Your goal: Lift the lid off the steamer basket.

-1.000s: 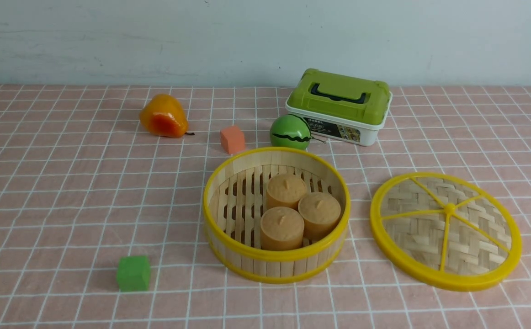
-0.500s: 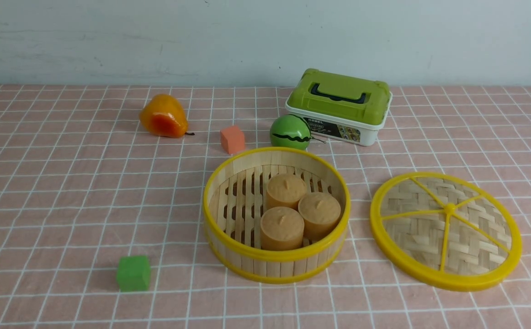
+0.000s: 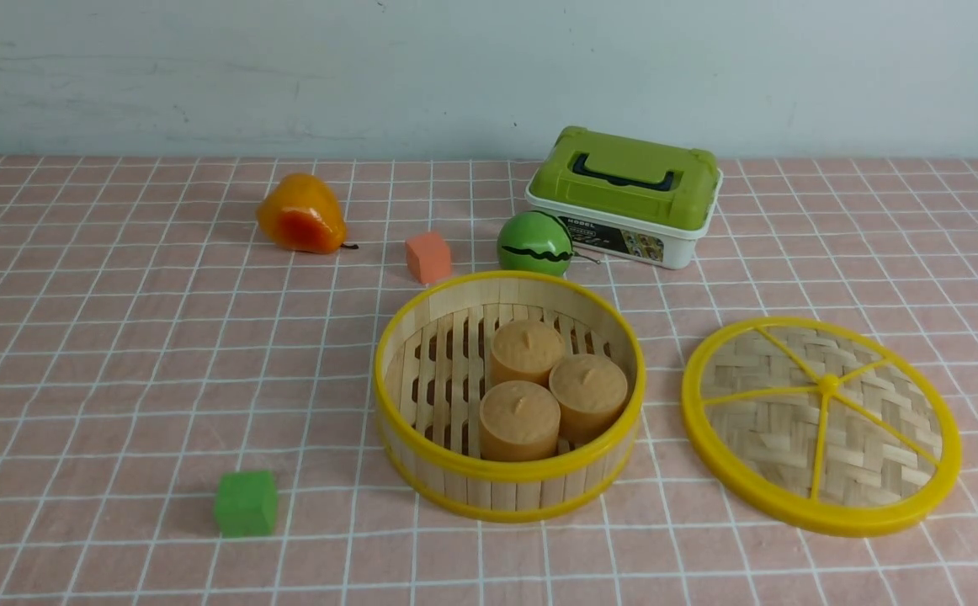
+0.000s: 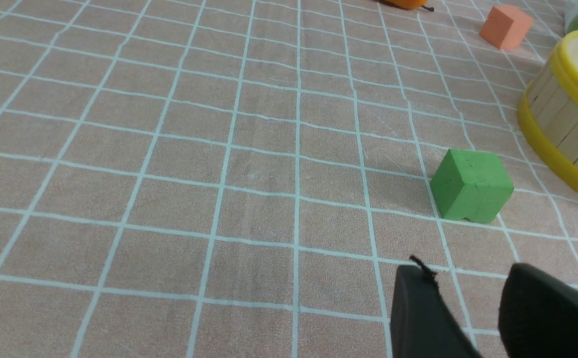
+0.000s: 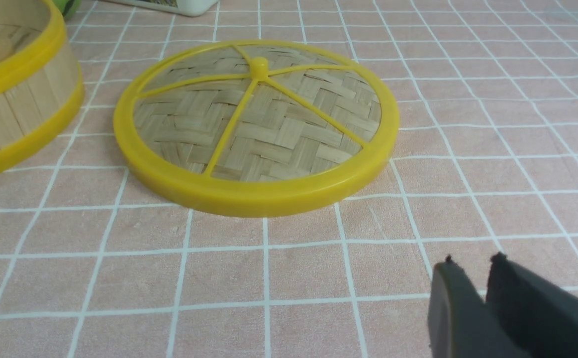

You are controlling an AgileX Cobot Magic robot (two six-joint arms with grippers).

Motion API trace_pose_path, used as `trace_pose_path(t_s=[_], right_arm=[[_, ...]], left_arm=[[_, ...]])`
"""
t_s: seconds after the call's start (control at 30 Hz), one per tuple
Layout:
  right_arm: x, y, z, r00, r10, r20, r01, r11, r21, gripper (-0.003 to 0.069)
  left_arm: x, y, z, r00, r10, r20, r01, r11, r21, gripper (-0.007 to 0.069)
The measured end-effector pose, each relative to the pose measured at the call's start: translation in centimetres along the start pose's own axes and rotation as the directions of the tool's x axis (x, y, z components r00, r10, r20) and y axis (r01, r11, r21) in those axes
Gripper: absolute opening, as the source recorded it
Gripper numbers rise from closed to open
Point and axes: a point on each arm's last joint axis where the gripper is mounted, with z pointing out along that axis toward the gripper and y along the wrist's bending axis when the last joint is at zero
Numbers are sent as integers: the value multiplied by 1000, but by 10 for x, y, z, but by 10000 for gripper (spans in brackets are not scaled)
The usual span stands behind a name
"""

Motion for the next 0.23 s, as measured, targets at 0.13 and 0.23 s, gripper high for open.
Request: trace_pose_path(t_s=[0.13, 0.23], right_arm=[[0, 0, 0, 1000, 0, 0, 0, 1000, 0, 89], [0, 0, 0, 1000, 0, 0, 0, 1000, 0, 96]], left_arm=[[0, 0, 0, 1000, 0, 0, 0, 1000, 0, 239], [0, 0, 0, 1000, 0, 0, 0, 1000, 0, 239]])
